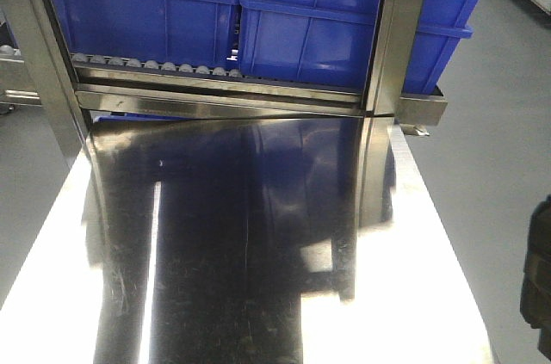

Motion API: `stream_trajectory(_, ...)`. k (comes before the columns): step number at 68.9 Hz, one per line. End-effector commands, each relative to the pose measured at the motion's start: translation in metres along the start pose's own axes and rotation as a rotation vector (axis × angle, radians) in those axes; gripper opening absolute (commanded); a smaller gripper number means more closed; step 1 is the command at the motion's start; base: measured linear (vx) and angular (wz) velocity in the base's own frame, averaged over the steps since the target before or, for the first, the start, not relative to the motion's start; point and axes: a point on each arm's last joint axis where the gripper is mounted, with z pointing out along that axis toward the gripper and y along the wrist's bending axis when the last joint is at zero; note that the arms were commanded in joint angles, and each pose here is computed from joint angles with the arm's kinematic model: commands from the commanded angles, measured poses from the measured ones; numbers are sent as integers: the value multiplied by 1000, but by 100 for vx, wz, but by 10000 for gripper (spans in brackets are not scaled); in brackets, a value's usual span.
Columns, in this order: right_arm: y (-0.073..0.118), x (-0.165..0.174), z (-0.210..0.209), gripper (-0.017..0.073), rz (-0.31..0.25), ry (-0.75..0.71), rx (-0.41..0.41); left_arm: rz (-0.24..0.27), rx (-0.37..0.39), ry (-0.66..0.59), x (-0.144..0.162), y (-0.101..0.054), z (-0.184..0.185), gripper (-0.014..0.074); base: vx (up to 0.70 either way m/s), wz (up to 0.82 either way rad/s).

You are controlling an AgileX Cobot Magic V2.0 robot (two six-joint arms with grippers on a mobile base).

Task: Move and align brake pads A on conveyor
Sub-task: 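Drive the base back and turn away from the steel table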

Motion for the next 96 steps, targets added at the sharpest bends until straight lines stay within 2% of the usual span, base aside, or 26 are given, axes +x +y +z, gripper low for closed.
stream_trajectory(1,0,-12,-13,-4,-5,-203,0,-5,21,-93,-14,-3,-4,-6,0,0)
stream_trajectory(10,0,-10,-23,-4,2,-271,-3,-5,21,-93,-14,-3,-4,-6,0,0)
stream_trajectory(59,0,-6,-26,-4,1,-256,-4,-4,19,-93,-14,-2,-4,-6,-1,5)
stream_trajectory(96,0,-6,-26,-4,1,-256,-4,1,14,-94,-14,-2,-4,-6,-13,70)
